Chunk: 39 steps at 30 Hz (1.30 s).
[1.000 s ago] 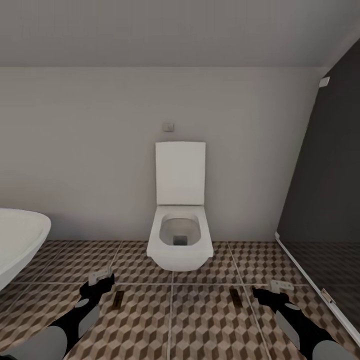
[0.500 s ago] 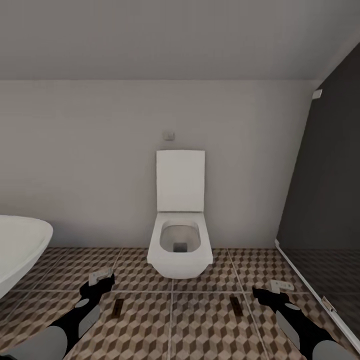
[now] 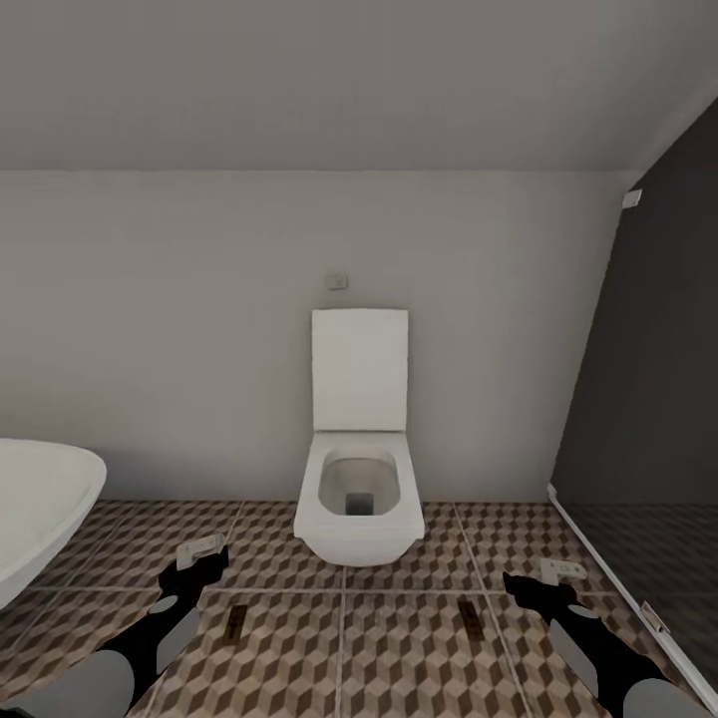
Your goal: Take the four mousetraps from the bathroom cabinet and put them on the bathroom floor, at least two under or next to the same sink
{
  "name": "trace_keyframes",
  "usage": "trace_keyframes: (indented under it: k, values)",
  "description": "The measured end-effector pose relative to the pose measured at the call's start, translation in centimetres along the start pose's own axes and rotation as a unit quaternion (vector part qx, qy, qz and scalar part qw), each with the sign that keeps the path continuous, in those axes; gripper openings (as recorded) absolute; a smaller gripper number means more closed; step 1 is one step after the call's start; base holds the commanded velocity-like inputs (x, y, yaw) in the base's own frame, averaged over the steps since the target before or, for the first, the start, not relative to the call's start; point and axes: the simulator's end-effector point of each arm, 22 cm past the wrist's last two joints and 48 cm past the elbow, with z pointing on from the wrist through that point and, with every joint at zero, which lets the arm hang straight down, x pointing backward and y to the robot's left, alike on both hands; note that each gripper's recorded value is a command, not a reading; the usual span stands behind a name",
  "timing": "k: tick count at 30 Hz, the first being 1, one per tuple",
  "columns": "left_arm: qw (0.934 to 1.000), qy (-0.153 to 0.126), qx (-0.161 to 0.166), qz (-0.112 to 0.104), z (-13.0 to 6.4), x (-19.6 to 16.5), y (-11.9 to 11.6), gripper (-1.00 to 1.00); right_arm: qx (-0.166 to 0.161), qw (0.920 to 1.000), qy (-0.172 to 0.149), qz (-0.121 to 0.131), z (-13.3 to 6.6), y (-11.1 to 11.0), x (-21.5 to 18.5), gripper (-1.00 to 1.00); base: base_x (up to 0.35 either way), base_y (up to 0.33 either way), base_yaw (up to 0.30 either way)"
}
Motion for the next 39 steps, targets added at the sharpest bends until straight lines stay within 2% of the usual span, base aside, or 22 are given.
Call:
trace_keyframes:
  k: [39]
  values:
    - [1.0000, 0.001, 0.000, 0.001, -1.9, -8.3, -1.1, 1.00, -0.003, 1.0000, 0.002, -0.002, -3.3, 0.6, -7.9, 1.00, 0.000, 0.000, 0.000]
